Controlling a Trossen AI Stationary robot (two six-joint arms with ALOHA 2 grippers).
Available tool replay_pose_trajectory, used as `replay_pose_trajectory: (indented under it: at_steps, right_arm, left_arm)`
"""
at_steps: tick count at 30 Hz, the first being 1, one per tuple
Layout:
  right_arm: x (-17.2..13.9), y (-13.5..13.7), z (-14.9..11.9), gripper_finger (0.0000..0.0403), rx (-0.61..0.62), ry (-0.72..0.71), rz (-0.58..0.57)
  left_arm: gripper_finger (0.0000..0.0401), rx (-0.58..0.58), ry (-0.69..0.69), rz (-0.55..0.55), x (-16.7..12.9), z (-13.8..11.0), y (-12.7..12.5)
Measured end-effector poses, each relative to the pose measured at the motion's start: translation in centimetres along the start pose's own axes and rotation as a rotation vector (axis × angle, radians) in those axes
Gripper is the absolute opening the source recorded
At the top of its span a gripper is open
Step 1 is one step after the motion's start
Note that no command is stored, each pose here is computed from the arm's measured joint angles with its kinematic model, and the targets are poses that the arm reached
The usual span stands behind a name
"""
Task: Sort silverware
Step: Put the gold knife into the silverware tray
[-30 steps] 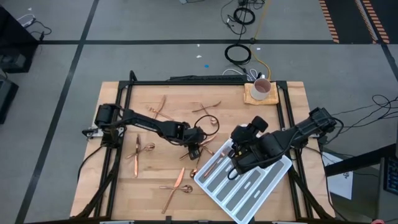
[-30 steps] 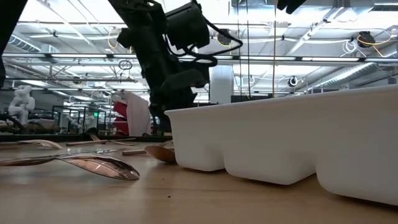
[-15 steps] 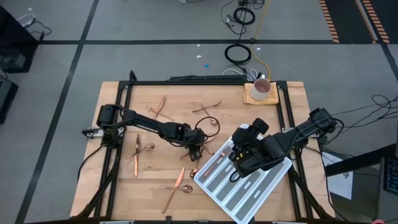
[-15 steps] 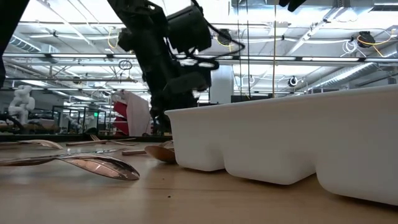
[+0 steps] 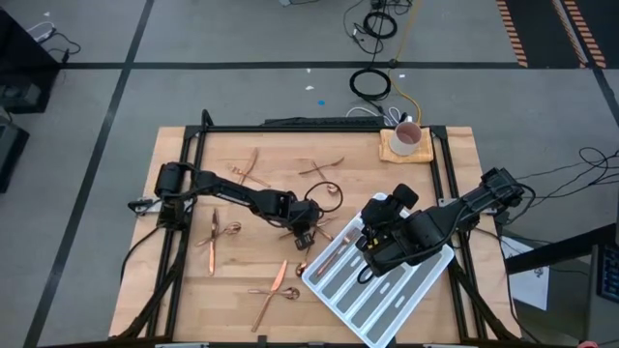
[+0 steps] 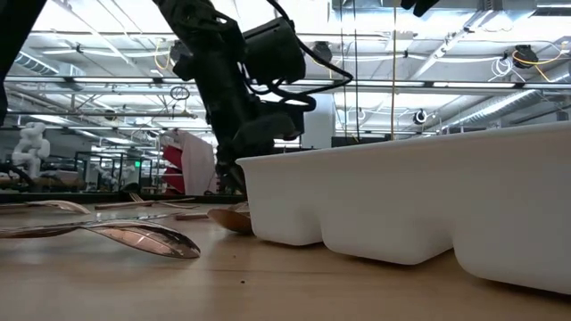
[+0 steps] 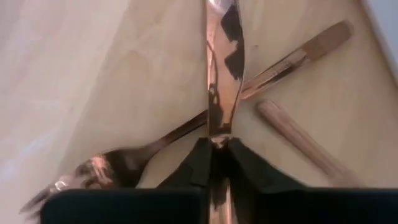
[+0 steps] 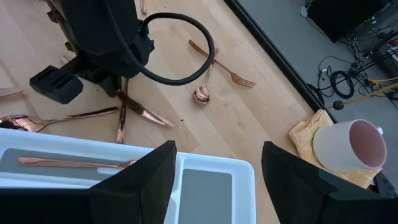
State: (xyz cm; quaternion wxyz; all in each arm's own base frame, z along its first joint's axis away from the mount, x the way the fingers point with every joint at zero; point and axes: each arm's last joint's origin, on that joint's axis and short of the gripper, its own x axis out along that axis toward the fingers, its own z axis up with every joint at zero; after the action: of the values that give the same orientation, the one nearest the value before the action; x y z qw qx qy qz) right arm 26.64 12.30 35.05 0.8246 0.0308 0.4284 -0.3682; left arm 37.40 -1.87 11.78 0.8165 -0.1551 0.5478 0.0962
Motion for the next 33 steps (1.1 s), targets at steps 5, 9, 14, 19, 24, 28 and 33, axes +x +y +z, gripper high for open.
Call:
replay_pose_trajectory:
  at_steps: [5, 9, 14, 19, 24, 28, 33]
  right_arm:
    - [0.0, 0.0, 0.0, 0.0222, 0.0, 0.0, 0.0]
    - [0.0, 0.0, 0.0, 0.0222, -0.001, -0.003, -0.001]
    - [0.0, 0.0, 0.0, 0.0222, -0.003, -0.004, -0.002]
    - [0.0, 0.0, 0.0, 0.0222, -0.004, -0.005, -0.003]
    - [0.0, 0.0, 0.0, 0.0222, 0.0, -0.005, -0.003]
    - [0.0, 0.0, 0.0, 0.0222, -0.003, -0.005, -0.003]
    - [0.0, 0.0, 0.0, 0.0222, -0.023, -0.005, -0.004]
  left_arm:
    - [0.0026, 0.003, -0.008, -0.017, 0.1, 0.0, -0.2]
    - [0.0026, -0.022, -0.009, -0.025, -0.6, 0.1, -0.3]
    - [0.0026, -0.054, -0.006, -0.025, -1.8, 0.1, -0.1]
    - [0.0001, -0.087, 0.004, -0.023, -3.2, 0.1, 0.3]
    - [0.0001, -0.113, -0.029, -0.028, -5.0, 0.4, 0.2]
    - [0.0001, -0.139, -0.066, -0.043, -6.1, 0.6, 0.1]
    - [0.0001, -0.143, -0.083, -0.033, -6.3, 0.8, 0.3]
